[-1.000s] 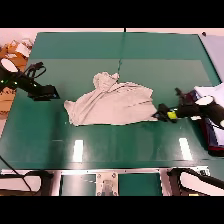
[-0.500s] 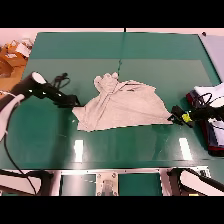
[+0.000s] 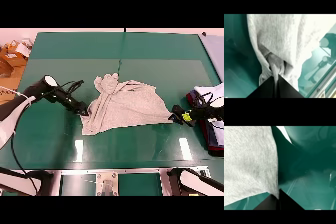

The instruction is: Fold the shirts.

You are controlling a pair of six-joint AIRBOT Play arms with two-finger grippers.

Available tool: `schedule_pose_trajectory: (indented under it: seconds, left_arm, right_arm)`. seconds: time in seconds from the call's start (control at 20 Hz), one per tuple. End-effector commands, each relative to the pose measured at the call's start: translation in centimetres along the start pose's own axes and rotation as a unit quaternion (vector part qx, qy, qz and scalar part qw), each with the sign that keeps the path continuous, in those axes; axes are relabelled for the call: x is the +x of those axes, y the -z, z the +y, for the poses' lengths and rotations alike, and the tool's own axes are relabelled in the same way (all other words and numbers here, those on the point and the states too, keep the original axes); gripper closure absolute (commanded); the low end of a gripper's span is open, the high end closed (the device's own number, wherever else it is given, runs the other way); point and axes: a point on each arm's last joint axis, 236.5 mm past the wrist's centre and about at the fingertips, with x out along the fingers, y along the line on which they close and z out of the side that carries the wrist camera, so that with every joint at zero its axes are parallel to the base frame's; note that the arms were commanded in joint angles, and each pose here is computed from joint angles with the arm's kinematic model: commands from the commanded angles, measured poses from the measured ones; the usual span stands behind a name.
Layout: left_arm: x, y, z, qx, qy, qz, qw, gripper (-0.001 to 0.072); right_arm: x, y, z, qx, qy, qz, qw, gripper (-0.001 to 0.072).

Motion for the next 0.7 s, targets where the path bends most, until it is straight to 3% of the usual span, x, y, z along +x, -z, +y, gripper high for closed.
schedule_pose_trajectory:
  seconds: [0.0,0.2,0.35,0.45,0.65]
  left_arm:
    - [-2.5,0.5,0.5,0.001,-0.029,-0.007,1.0,0.0687]
    - [-12.8,-1.3,-0.2,-0.007,-0.088,-0.158,0.984,0.0687]
    - [-25.3,-2.0,-5.2,0.043,-0.157,-0.327,0.931,0.0687]
    - [-34.4,-1.2,-12.0,0.116,-0.21,-0.445,0.863,0.0687]
    - [-48.0,5.8,-28.7,0.249,-0.266,-0.633,0.683,0.0687]
  right_arm:
    - [-0.3,0.1,1.2,-0.003,-0.023,0.004,1.0,0.0702]
    - [-5.4,-1.4,7.3,-0.063,-0.108,-0.032,0.992,0.0702]
    - [-16.2,-3.3,14.1,-0.148,-0.162,-0.14,0.966,0.0702]
    - [-25.8,-3.2,18.5,-0.207,-0.184,-0.25,0.928,0.0702]
    - [-43.2,2.7,24.6,-0.291,-0.217,-0.442,0.82,0.0701]
